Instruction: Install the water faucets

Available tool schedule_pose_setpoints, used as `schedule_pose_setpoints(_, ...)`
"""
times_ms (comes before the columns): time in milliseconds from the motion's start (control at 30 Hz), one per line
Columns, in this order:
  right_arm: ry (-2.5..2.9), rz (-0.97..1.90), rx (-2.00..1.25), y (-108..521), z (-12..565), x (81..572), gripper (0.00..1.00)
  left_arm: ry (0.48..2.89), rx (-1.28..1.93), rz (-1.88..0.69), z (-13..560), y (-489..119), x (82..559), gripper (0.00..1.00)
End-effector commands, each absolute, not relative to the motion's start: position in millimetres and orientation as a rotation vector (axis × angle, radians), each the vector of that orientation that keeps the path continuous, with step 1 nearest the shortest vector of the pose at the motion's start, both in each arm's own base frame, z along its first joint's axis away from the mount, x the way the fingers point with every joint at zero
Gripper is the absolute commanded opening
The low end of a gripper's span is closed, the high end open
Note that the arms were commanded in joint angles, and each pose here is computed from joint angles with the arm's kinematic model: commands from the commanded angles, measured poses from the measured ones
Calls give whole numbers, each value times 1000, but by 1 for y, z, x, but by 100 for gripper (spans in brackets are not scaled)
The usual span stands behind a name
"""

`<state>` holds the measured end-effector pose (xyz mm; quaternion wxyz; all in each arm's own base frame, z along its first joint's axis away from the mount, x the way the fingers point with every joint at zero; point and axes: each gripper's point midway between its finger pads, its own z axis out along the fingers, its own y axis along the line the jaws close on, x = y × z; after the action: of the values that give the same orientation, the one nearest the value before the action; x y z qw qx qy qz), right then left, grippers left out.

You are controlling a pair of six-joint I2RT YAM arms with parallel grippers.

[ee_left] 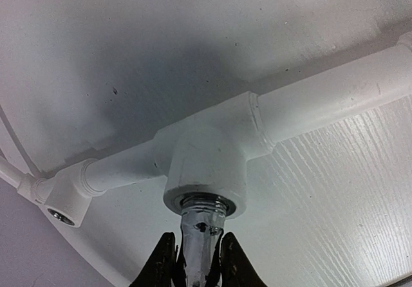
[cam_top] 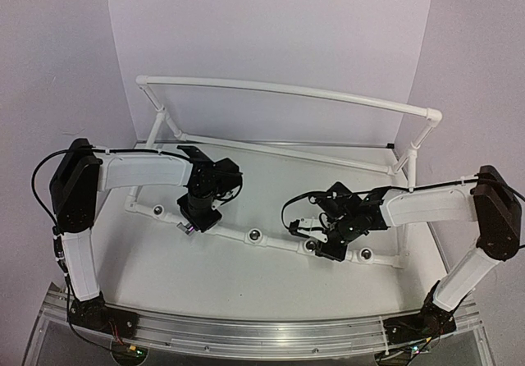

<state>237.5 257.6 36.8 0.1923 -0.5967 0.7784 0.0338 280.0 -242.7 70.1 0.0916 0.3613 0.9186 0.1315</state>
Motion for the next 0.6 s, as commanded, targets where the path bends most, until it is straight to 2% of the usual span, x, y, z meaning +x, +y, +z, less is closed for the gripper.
schedule_pose_setpoints(0, 2264, 160, -1726, 251, 17, 216, 25, 2558, 1104, 427, 81, -256, 304, 0)
schedule_pose_setpoints(167, 2263, 163, -1723, 251, 18, 216, 25, 2405, 1283, 585, 77, -261, 304, 0)
schedule_pose_setpoints(567, 2260, 167, -1724, 251, 19, 215, 24, 2188, 1607, 719, 65, -261, 297, 0)
